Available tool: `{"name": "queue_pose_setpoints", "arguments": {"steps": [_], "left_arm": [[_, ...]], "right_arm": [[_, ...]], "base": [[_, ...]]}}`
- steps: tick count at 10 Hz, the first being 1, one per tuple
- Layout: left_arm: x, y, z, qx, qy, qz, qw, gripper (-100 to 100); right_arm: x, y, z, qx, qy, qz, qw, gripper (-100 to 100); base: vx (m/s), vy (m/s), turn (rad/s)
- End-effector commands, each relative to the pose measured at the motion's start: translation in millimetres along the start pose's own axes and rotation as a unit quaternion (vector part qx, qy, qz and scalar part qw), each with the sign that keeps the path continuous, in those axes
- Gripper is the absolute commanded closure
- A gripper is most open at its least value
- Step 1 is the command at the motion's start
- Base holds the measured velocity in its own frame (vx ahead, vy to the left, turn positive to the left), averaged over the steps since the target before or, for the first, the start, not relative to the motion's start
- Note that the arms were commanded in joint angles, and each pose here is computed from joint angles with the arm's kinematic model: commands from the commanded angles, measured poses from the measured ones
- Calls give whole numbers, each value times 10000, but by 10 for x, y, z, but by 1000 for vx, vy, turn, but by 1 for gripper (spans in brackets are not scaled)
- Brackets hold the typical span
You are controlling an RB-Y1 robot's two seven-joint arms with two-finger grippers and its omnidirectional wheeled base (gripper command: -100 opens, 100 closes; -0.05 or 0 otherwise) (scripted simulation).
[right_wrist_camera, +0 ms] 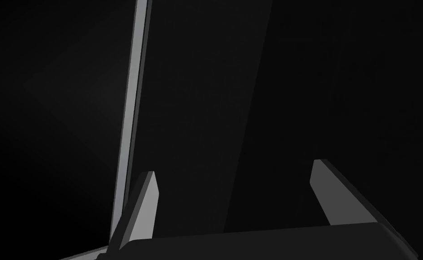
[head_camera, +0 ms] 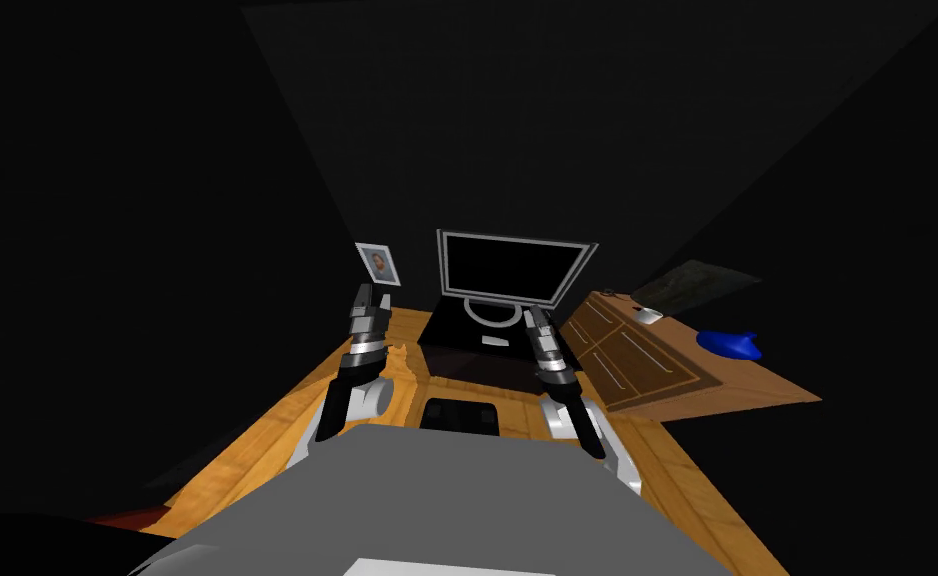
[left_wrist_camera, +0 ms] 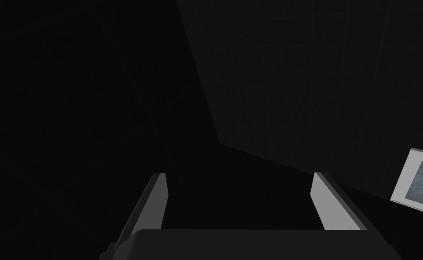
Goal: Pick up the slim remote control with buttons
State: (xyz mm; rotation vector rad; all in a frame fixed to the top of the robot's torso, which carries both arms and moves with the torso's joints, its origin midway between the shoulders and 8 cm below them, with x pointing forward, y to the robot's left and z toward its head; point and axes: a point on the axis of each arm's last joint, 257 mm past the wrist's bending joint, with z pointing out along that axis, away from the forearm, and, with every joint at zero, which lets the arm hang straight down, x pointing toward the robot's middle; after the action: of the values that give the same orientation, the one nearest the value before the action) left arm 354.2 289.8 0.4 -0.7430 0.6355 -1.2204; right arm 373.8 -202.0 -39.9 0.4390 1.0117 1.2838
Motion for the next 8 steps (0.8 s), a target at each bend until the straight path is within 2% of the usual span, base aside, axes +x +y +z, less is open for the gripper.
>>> {"name": "queue_pose_setpoints", "arguments": {"steps": [1, 2, 3, 4, 5, 6, 7, 8], "left_arm": [[0, 0, 0, 0, 0, 0, 10000, 0], [0, 0, 0, 0, 0, 0, 10000, 0], [0, 0, 0, 0, 0, 0, 10000, 0], [0, 0, 0, 0, 0, 1, 10000, 0], [0, 0, 0, 0, 0, 0, 10000, 0], [0, 0, 0, 0, 0, 1, 10000, 0], [0, 0, 0, 0, 0, 0, 10000, 0], [-1, 0, 0, -1, 0, 1, 10000, 0]], "right_arm": [[83, -85, -29, 122, 172, -174, 9996, -100], [223, -315, -117, 373, 479, -417, 9973, -100], [236, -316, -118, 372, 506, -468, 9969, -100], [370, -554, -230, 621, 825, -702, 9922, -100], [386, -556, -233, 617, 860, -765, 9914, -100], [508, -759, -348, 817, 1179, -992, 9847, -100], [528, -801, -374, 854, 1229, -1060, 9830, -100], [642, -1005, -511, 1044, 1559, -1282, 9738, -100]], "base": [[6, -38, 112], [9, -36, 260], [5, -43, 103], [13, -44, 198], [9, -45, 129], [-4, -46, 254], [-1, -44, 131], [10, -51, 251]]}}
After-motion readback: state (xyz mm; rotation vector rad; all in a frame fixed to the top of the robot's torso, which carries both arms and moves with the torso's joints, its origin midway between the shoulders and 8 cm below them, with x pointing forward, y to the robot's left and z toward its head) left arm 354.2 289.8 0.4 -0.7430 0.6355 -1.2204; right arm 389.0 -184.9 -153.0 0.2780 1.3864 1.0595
